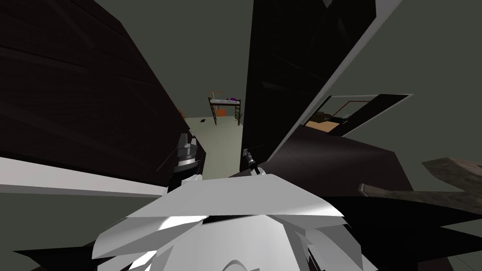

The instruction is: Push the door open

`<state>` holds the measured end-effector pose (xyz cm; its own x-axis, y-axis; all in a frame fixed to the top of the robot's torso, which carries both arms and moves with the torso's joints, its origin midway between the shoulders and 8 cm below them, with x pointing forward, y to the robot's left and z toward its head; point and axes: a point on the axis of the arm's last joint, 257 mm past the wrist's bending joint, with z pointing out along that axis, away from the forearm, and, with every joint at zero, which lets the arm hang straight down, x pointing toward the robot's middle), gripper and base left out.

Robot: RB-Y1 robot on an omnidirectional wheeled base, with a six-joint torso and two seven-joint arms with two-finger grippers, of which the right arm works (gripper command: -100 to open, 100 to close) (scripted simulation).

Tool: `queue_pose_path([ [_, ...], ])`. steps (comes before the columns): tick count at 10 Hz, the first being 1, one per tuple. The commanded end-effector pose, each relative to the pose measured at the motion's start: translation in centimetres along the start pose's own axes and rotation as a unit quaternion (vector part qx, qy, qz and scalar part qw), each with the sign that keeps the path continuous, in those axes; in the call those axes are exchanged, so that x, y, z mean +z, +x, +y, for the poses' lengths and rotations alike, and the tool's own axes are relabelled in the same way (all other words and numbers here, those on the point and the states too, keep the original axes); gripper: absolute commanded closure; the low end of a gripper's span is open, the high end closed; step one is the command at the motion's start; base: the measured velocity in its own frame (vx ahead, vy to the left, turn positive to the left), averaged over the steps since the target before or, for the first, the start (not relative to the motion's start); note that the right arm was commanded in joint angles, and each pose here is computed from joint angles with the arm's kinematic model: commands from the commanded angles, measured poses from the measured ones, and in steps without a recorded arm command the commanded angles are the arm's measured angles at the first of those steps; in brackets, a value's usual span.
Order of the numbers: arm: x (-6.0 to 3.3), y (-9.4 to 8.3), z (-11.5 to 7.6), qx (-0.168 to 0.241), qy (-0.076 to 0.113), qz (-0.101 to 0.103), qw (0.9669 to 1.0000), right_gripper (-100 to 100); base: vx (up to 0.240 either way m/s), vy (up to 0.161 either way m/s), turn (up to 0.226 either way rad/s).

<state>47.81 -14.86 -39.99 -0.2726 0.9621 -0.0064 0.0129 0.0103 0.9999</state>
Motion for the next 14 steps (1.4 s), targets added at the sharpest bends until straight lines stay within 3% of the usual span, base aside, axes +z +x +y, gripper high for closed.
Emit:
queue_pose_path([
  [1,0.23,-1.5,0.7,-0.006,-0.008,-0.011,0.9999,100,0.155,0.049,-0.013],
  [9,-0.47,-6.6,0.8,-0.015,-0.007,-0.065,0.9978,100,0.174,0.086,-0.049],
  [10,-0.51,-6.0,0.9,-0.013,-0.007,-0.058,0.9982,-100,-0.033,0.03,-0.059],
  [14,-0.45,-5.6,0.8,-0.007,-0.007,-0.058,0.9983,-100,-0.196,0.017,-0.026],
])
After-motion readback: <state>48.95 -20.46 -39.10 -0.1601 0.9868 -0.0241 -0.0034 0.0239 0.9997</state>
